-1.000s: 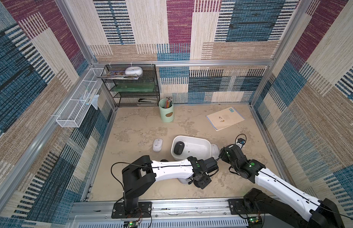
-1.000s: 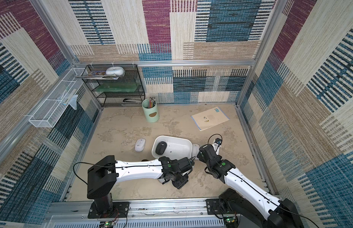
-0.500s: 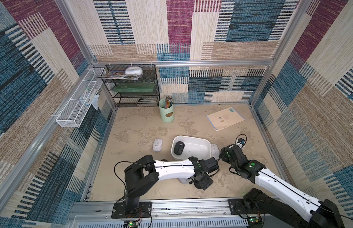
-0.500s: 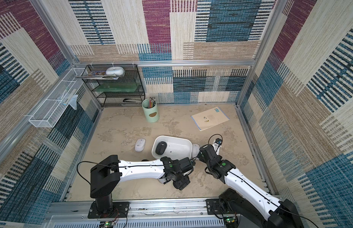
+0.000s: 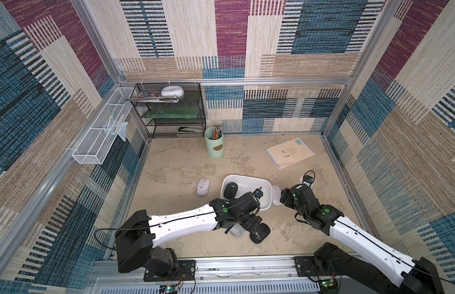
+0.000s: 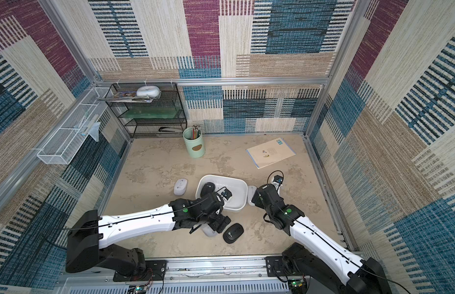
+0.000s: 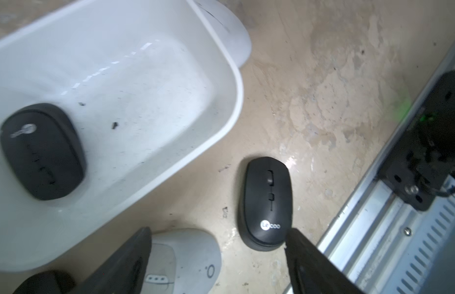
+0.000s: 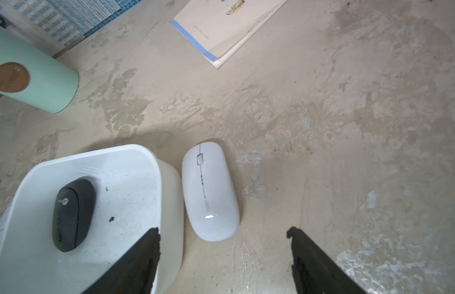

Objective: Take out the mouse from the storage box
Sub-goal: Place the mouse at the center of the board, then pick up the mouse from the storage box.

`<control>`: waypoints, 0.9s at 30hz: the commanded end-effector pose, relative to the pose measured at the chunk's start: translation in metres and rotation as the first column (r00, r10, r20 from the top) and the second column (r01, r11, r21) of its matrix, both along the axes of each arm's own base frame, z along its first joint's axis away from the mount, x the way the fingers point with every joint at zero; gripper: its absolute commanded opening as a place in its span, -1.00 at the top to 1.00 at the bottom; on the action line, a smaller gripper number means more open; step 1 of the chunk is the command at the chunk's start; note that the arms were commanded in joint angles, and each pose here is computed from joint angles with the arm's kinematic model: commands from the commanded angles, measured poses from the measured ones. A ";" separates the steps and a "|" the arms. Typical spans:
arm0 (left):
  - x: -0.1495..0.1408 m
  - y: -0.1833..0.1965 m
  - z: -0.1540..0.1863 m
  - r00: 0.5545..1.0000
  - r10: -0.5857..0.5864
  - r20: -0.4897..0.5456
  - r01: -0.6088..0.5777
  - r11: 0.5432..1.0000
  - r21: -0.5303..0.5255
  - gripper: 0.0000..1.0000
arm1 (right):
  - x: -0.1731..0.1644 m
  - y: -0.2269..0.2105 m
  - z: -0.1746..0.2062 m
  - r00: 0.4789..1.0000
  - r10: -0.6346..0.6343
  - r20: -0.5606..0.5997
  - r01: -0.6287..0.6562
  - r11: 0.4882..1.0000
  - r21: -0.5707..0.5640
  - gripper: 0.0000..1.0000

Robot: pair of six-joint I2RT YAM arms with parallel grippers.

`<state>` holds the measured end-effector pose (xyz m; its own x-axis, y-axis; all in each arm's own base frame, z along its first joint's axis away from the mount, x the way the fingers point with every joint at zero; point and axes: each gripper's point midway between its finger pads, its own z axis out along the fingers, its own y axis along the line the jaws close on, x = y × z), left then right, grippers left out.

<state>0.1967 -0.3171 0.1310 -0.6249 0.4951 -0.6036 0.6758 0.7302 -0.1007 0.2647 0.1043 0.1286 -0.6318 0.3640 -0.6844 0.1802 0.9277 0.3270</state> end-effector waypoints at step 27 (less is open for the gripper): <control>0.060 0.198 0.016 0.719 0.669 0.187 -0.609 0.737 -0.295 -1.00 | 0.041 0.210 -0.015 0.871 0.465 -0.156 -0.479 0.875 -0.068 -0.67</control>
<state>0.2516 -0.1228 0.1386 -0.5937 -0.0983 -0.7987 0.0855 0.9792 -0.1841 0.3049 0.3051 0.1249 -0.7737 -0.0201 -0.6332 -0.2400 0.9343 0.2636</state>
